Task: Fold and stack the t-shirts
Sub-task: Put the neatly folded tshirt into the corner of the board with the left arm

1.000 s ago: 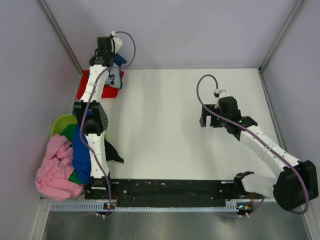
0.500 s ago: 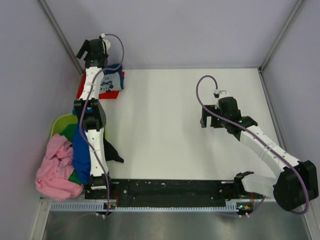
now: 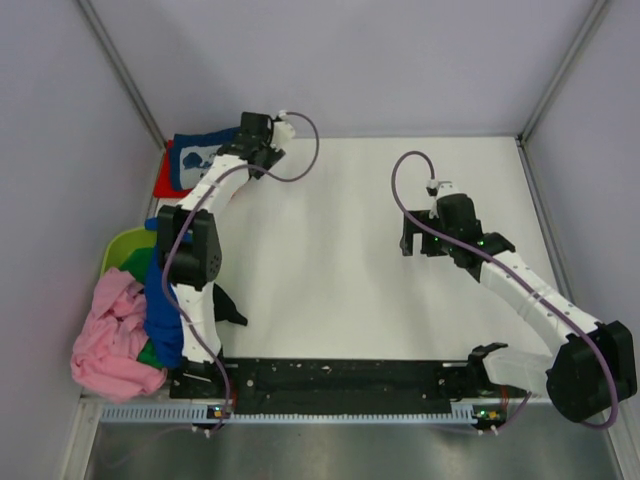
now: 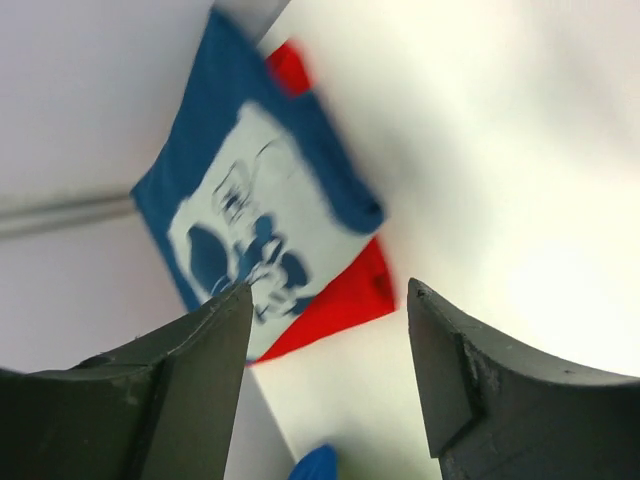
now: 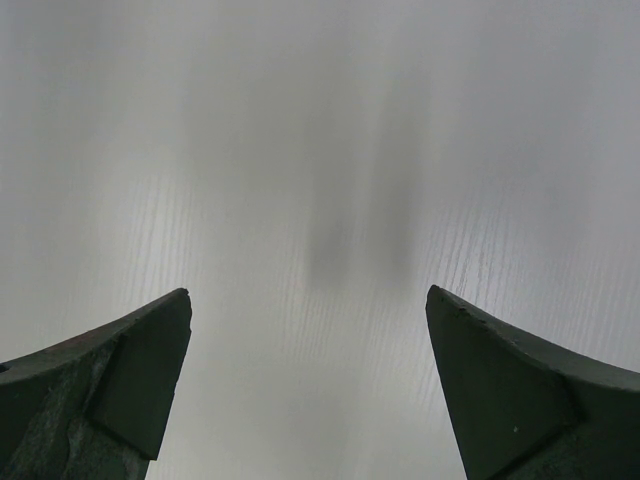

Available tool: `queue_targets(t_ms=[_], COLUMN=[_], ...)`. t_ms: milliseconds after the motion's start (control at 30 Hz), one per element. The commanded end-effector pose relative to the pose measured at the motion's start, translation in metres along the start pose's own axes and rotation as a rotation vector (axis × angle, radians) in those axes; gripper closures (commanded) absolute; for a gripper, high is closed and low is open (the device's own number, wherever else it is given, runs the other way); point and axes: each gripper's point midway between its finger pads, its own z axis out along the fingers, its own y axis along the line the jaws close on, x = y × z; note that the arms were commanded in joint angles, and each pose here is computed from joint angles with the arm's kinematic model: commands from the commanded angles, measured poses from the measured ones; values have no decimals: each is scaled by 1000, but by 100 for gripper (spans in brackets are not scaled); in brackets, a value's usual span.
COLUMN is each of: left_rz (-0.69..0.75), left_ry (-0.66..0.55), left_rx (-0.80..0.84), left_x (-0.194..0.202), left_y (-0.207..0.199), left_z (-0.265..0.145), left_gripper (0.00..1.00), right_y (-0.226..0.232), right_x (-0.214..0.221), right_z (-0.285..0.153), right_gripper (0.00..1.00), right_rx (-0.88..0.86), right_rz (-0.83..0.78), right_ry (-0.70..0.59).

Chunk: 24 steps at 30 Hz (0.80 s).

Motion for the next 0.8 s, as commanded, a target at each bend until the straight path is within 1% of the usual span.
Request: queue_targets(t_ms=[0,100,233,333,400,467,600,700,767], left_rz=[35,52,73,78,79,83,85,72,65], left_ry=[31,94,97,94,91,100,101,67,49], left_rx=[26,-25,-61,-52,-27,-28,-51,-59,-71], left_x=[-1,4,-1,0,2,4,5,1,0], left_y=[-23,-17,-12,-16,-24,-26,-22,-17,-10], left_z=[13,30,45,54,59,63,67,69,72], left_gripper=[33,32,34,40,41,46,50,60,60], right_y=[4,3,3,1,0,-1,0,0,0], right_x=[-18,-16,-16,-16,-16,-16,-16,-17,-16], right_z=[-7,-6,-4,-4,-4,-4,-4,-4,-4], right_gripper=[1,1,1,1,1,1,1,1,1], right_rx=[-16,-12,-13,-6,-2,1,-2,0,-3], right_rz=[-1,-4,-5,-10,-13,-15,-17,-18,-20], right_ry=[-54,-51,-55,-54,-55,-56,-55,-57,-53])
